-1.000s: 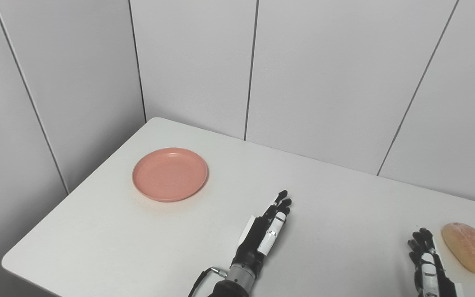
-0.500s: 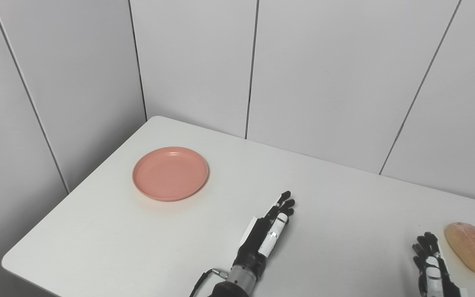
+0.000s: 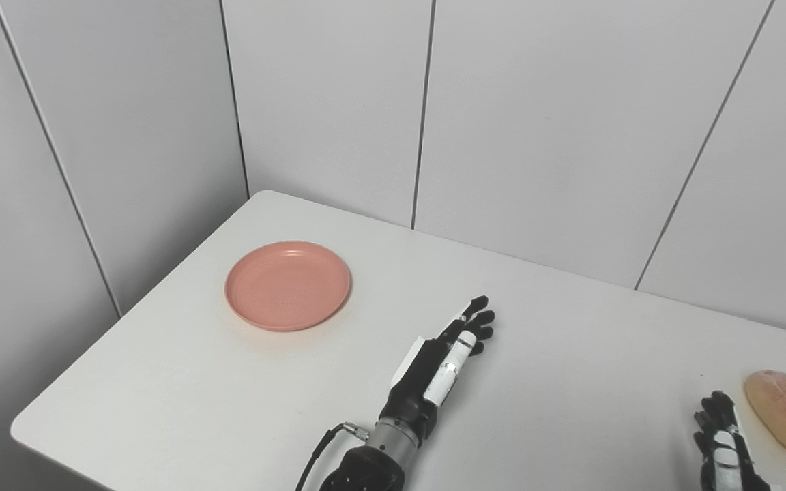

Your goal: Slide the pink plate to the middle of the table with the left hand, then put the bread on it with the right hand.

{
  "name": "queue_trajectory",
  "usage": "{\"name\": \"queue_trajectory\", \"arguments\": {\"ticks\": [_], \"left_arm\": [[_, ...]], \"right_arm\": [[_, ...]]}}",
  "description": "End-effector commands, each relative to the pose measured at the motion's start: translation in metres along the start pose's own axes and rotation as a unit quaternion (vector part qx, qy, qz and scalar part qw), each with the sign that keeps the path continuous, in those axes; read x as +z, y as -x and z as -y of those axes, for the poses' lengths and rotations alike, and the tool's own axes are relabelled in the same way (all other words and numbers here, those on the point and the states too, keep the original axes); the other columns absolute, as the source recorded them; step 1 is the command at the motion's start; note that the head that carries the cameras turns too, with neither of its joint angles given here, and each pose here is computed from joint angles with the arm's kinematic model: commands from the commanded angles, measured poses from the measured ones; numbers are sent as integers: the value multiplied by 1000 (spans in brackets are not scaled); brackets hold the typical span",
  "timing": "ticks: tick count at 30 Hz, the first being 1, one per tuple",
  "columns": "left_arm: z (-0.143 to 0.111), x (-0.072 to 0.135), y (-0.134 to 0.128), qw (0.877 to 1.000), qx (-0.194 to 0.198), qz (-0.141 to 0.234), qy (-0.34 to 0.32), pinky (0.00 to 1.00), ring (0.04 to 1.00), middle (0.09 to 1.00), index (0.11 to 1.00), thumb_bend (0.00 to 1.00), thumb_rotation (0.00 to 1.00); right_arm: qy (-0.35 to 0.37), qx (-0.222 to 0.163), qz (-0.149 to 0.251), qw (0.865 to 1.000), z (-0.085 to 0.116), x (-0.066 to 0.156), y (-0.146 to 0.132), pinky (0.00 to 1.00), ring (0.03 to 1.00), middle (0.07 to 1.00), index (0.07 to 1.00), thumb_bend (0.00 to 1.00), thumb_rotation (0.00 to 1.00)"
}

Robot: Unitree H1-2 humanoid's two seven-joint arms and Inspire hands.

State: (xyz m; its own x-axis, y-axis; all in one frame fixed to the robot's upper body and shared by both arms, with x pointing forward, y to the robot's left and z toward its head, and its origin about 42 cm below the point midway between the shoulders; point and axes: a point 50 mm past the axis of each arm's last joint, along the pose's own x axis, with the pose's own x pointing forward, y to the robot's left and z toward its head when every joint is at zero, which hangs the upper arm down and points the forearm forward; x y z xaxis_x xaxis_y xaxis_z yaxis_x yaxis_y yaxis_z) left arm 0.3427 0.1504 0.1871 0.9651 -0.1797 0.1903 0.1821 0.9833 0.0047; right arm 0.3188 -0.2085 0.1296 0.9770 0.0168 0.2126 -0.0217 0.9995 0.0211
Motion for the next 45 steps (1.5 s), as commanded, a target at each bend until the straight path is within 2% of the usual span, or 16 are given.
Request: {"name": "queue_trajectory", "arguments": {"ticks": [1,6,15,19,24,30,34,40,45], "left_arm": [[1,35,-13,998,-6,55,3,915,909,924,913,359,994],[-12,60,-19,997,-2,78,-7,912,907,921,910,378,997],[-44,92,-32,992,36,117,-12,908,904,914,900,411,960],[-60,101,-35,990,53,127,-12,915,911,923,902,382,985],[-80,108,-38,987,78,137,-21,920,910,920,897,381,954],[-105,120,-42,981,108,155,-47,928,920,922,900,367,965],[-119,128,-44,976,129,165,-54,883,894,903,884,352,930],[-143,136,-43,970,172,160,-70,882,900,907,893,363,963],[-157,139,-44,967,182,154,-85,847,877,882,868,362,967]], "right_arm": [[-5,-4,-20,1000,1,-6,8,1000,976,964,960,59,1000],[-2,-3,-21,1000,0,-4,9,1000,980,969,965,47,1000],[-9,-5,-27,1000,1,-5,9,1000,984,972,966,50,1000],[-2,-4,-26,1000,1,-4,9,1000,980,969,965,54,1000],[2,-4,-25,1000,2,-4,9,1000,979,966,960,49,1000],[3,1,-27,1000,4,-4,9,1000,985,971,962,53,1000],[3,3,-26,1000,5,-4,9,1000,988,973,966,48,1000],[3,0,-30,1000,6,-3,9,1000,985,970,965,46,1000],[5,4,-27,1000,6,-3,9,1000,984,972,967,44,1000]]}}
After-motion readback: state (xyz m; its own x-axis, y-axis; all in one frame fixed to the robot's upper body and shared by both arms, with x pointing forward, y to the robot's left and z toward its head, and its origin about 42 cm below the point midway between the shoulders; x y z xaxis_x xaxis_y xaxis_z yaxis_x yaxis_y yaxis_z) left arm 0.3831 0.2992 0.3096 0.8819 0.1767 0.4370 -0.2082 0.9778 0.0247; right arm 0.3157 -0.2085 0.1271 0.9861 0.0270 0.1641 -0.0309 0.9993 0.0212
